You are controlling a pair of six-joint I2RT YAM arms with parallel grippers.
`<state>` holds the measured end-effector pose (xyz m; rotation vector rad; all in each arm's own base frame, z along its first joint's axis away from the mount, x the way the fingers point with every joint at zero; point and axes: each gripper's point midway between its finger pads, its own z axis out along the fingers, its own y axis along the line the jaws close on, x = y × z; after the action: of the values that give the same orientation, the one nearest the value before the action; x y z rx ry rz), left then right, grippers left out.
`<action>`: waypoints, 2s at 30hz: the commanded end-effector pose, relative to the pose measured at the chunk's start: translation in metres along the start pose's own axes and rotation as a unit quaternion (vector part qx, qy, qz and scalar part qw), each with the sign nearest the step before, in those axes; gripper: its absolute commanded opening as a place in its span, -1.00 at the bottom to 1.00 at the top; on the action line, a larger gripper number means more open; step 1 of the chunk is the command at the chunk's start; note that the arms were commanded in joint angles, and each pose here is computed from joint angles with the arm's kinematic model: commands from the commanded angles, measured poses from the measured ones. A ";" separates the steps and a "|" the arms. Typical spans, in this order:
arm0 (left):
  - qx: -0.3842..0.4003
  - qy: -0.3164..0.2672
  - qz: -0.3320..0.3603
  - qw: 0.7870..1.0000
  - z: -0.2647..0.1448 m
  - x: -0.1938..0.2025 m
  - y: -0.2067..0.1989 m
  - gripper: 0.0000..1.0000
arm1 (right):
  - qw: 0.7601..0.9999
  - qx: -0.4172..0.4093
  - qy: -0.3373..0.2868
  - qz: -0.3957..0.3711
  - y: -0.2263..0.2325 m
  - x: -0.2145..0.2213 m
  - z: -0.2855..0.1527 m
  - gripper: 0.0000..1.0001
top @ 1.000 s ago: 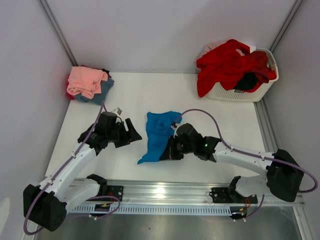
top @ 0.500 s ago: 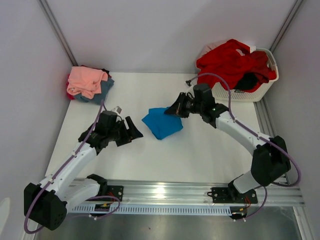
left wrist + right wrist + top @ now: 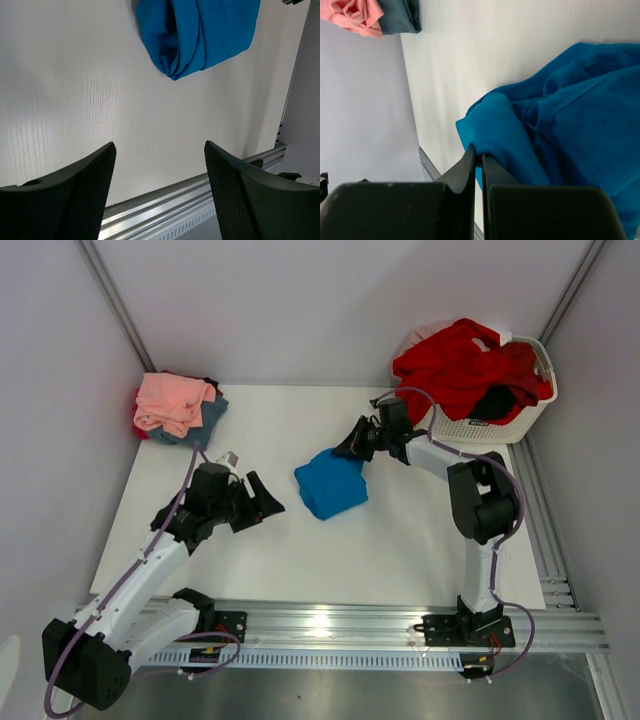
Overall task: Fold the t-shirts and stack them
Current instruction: Grab one side of the 2/3 rectangular tshirt with right arm, then fold the long partially folded tshirt into a neat square
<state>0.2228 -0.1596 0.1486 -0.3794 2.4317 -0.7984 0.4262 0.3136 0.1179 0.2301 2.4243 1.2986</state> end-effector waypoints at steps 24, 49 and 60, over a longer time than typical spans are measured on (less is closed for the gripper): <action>0.081 0.065 -0.024 0.994 0.068 -0.017 -0.082 0.50 | 0.940 0.209 -0.073 -0.259 0.005 0.008 -0.053 0.38; 0.028 0.159 -0.045 0.986 0.162 0.023 -0.077 -0.46 | 0.923 0.268 -0.047 -0.273 -0.049 0.065 -0.076 -0.50; -0.028 0.162 -0.022 0.986 0.171 0.023 -0.063 -0.51 | 0.921 0.263 -0.047 -0.283 -0.045 0.068 -0.081 -0.47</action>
<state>0.3072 -0.2996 0.0583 -0.3855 2.7652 -0.9255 0.3321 0.2478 0.0843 -0.2332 2.5054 0.3603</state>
